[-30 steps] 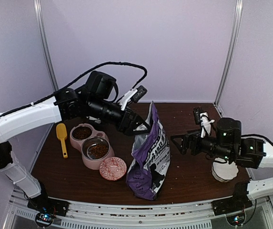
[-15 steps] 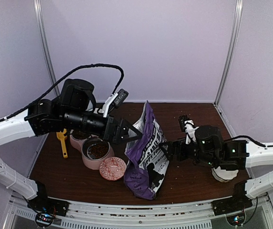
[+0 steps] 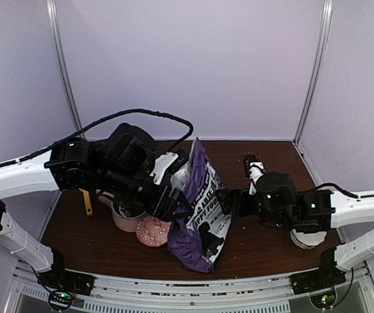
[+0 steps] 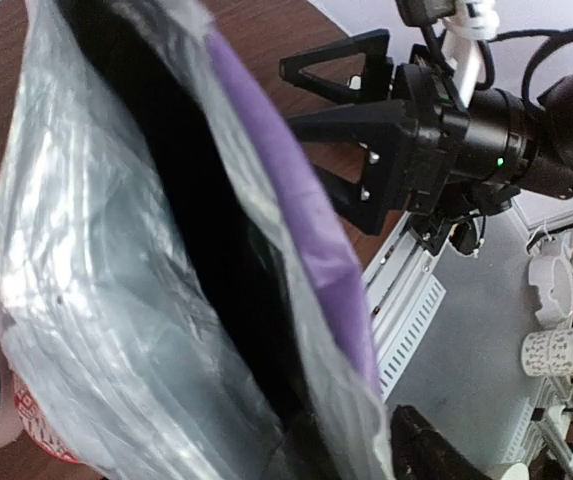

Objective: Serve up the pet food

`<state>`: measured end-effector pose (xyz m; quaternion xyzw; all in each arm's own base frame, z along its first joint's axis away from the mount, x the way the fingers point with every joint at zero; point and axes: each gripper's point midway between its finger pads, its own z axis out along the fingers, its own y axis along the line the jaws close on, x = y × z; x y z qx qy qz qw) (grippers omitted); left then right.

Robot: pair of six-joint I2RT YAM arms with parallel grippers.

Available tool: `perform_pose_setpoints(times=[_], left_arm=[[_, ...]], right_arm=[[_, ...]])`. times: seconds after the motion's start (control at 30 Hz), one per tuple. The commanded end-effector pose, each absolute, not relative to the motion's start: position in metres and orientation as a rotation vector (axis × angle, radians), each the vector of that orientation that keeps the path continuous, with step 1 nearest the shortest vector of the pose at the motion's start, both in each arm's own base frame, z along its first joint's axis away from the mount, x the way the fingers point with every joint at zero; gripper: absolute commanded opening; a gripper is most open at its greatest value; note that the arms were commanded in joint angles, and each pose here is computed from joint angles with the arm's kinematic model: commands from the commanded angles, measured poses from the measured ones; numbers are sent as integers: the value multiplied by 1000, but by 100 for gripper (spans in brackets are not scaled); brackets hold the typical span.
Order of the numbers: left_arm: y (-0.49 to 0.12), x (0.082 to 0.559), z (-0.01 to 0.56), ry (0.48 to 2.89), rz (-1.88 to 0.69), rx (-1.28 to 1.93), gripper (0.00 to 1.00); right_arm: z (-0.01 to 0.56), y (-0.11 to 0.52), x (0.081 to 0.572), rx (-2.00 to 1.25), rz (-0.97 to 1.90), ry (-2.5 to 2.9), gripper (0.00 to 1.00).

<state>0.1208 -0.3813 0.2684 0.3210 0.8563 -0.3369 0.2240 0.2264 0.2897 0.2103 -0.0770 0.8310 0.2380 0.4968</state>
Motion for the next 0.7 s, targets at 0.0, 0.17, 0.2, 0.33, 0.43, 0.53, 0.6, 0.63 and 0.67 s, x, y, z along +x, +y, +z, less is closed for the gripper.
perform_pose_setpoints(times=[0.0,0.17,0.2,0.33,0.43,0.53,0.6,0.63,0.67], left_arm=[[-386,130,280,2300,-846,907,39],[-397,132,297,2186,-830,1033,0],[-399,131,303,2150,-833,1080,0],[-399,119,324,1975,-795,1339,0],[-383,113,331,1831,-692,1532,0],[-368,113,336,1708,-585,1657,0],[-361,113,336,1671,-529,1704,0],[-358,114,336,1662,-507,1718,0],[-356,115,335,1657,-488,1726,0]], right_arm=[[235,276,228,-148,558,1961,100],[247,257,231,-201,548,1953,100],[246,253,232,-215,559,1959,100],[254,240,233,-281,647,1945,100],[265,235,226,-358,734,1912,100],[277,233,215,-433,813,1879,100],[285,232,206,-480,861,1843,100],[289,234,199,-516,897,1823,100],[293,235,194,-545,922,1802,100]])
